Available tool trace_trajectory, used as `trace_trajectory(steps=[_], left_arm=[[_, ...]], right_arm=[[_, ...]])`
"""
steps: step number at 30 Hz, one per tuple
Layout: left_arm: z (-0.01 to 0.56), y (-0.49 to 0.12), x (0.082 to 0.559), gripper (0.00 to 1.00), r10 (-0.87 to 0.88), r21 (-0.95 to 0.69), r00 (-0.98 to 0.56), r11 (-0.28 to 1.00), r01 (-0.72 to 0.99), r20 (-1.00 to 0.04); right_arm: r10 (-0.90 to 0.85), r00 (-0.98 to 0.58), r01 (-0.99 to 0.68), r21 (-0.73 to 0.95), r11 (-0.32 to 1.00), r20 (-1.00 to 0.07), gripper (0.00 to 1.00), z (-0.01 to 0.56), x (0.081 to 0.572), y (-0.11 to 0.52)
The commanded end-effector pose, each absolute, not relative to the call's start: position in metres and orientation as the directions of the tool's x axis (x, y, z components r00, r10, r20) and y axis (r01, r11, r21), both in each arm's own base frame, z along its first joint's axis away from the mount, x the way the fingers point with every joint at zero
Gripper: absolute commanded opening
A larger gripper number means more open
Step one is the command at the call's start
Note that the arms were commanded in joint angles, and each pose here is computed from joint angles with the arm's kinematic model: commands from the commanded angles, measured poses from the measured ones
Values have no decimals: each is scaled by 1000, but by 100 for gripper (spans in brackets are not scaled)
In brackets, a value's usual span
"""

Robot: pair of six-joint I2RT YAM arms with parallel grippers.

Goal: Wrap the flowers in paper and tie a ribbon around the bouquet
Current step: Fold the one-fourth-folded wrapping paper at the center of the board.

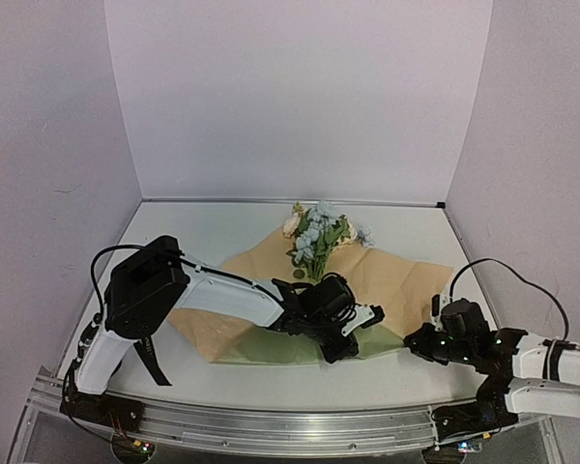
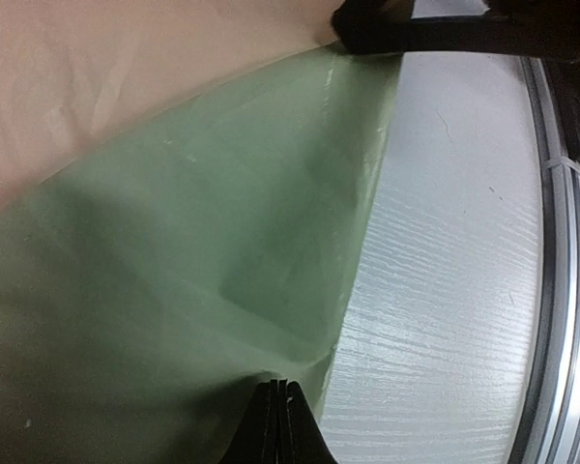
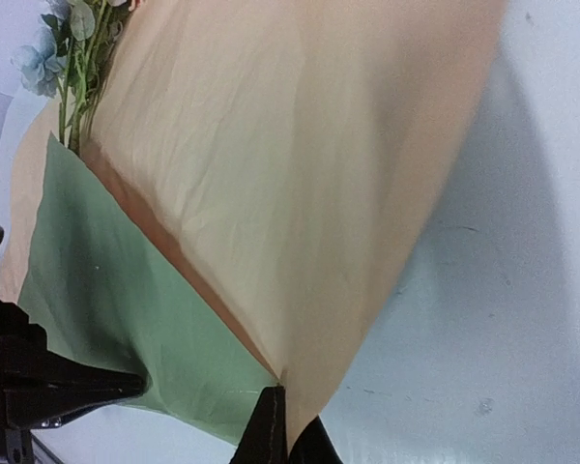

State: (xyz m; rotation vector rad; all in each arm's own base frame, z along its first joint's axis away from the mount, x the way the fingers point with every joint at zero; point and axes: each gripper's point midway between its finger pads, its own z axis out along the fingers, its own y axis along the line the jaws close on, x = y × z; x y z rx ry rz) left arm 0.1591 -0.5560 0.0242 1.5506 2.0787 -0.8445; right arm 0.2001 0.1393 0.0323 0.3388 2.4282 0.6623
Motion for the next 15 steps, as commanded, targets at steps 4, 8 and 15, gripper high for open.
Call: trace_trajectory(steps=[4,8,15], left_arm=[[29,-569,155,3,692,-262,-311,179,948,-652],[21,-571,150,3,711,-266,-299,163,950,-636],[12,-567,151,3,729,-238,-287,174,956,-621]], right_arm=[[132,-859,15,234,972,-495,0,50,164,92],[126,-873,10,240,971,-472,0,59,163,96],[167,-883,31,301,953,-438,0,97,174,115]])
